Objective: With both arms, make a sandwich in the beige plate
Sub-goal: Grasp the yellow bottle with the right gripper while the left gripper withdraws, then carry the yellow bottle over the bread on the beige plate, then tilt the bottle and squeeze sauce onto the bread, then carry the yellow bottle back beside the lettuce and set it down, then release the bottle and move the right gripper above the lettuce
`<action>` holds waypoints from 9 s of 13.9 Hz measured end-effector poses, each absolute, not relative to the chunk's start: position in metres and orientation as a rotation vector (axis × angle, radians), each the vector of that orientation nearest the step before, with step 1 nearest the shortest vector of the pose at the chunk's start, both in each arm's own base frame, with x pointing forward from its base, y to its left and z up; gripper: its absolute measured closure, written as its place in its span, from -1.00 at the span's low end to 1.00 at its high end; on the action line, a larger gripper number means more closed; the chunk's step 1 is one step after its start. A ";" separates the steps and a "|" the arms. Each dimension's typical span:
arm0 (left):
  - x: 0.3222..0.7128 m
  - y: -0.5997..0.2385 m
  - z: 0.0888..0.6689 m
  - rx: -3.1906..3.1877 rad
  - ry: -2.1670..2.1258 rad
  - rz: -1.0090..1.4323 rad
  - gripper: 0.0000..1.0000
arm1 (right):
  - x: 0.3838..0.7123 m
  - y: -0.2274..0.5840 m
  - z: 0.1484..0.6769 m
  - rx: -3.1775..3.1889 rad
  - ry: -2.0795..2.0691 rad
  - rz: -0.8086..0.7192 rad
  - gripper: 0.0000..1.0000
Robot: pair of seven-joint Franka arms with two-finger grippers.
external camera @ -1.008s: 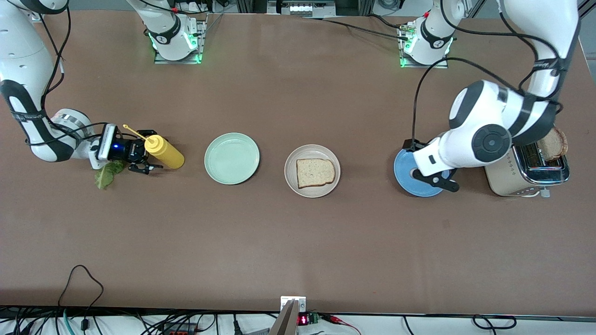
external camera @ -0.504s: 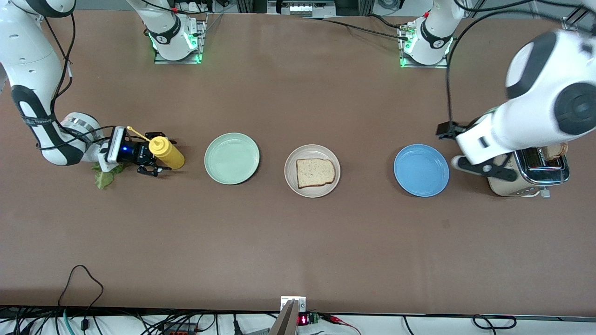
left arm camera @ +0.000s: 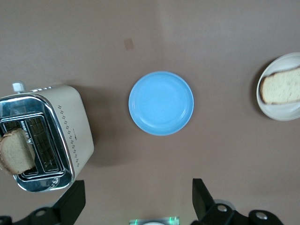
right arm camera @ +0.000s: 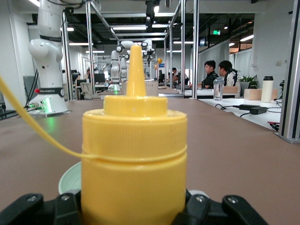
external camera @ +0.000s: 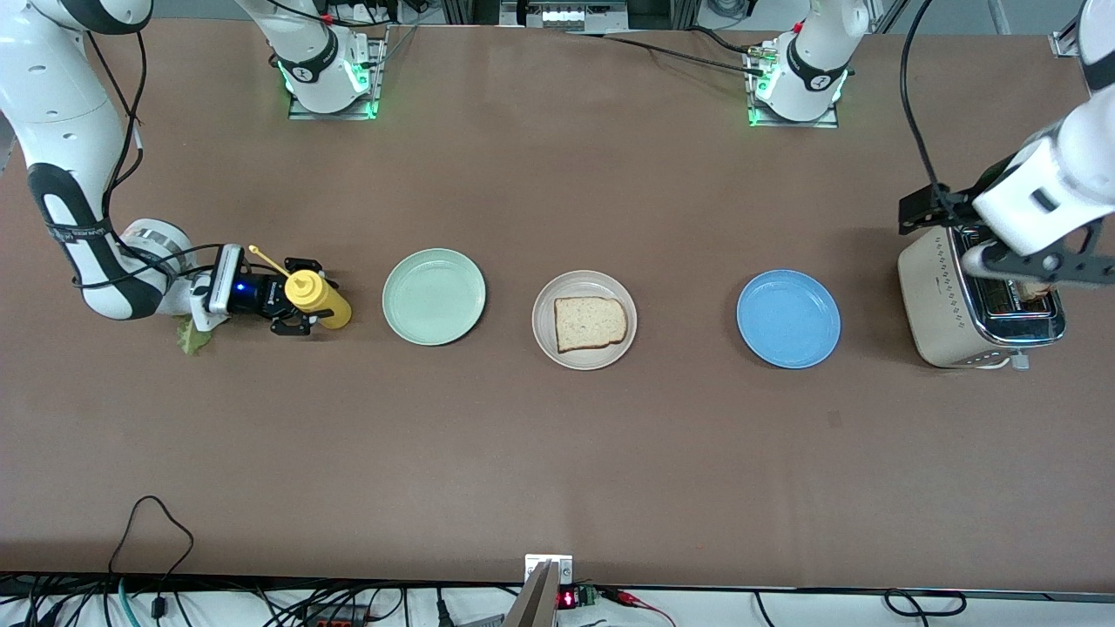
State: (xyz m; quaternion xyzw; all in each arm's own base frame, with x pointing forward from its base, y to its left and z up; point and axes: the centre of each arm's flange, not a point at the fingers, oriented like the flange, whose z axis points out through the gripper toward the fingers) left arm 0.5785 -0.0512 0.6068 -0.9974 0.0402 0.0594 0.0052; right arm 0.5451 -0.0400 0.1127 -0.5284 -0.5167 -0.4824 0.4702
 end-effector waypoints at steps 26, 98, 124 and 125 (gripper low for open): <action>0.540 -0.041 0.594 -3.128 0.102 0.036 -1.00 | 0.570 0.372 0.314 -2.092 -2.535 -0.342 0.11; 0.541 -0.041 0.591 -3.129 0.104 0.061 -1.00 | 0.514 -0.028 0.089 -1.224 -1.094 -1.195 -0.04; 0.541 -0.041 0.591 -3.129 0.104 0.060 -1.00 | 0.574 -0.173 0.334 -2.467 -1.144 0.001 -1.00; 0.541 -0.041 0.591 -3.129 0.104 0.060 -1.00 | 0.578 -0.167 0.335 -2.556 -1.065 0.056 -1.00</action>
